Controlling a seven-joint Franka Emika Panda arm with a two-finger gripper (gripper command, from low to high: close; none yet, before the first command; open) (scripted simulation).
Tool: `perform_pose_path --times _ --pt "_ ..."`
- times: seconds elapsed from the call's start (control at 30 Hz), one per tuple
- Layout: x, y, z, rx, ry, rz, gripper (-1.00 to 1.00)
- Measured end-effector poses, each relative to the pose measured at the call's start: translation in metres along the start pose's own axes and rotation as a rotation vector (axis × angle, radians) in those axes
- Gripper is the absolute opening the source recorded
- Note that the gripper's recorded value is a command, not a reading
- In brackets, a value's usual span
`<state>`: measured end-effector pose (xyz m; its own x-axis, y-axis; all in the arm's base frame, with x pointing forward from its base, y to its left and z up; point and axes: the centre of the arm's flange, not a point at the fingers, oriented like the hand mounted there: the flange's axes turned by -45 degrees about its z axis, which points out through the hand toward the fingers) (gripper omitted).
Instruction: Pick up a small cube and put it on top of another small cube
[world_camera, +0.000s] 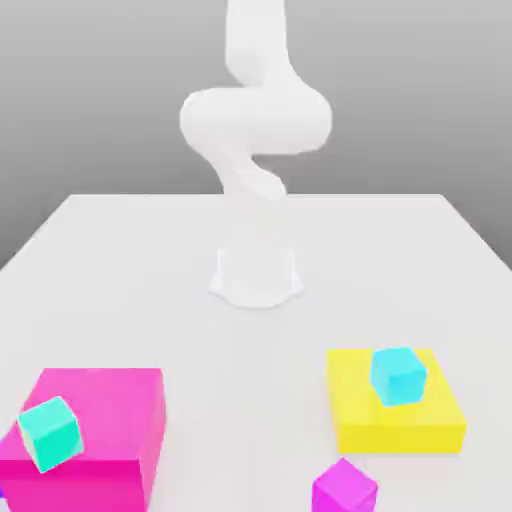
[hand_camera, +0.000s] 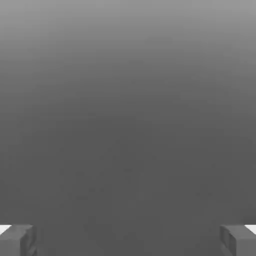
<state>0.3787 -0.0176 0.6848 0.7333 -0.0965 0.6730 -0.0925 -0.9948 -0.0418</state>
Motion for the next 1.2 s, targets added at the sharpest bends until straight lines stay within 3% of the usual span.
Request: perform_pose_path --times 0.27,0.5,1.0,1.13,1.17,1.2 --pt "0.0 0.071 0.134 -0.118 -0.18 0.275 0.0" --pt "-0.037 0.148 0.241 -0.222 -0.323 0.521 0.0" --pt "-0.228 0.31 0.417 -0.453 -0.608 1.07 0.0" --pt "-0.274 0.32 0.46 -0.468 -0.624 1.104 0.0" --pt "-0.283 0.321 0.468 -0.468 -0.625 1.105 -1.0" --pt "-0.283 0.321 0.468 -0.468 -0.625 1.105 -1.0"
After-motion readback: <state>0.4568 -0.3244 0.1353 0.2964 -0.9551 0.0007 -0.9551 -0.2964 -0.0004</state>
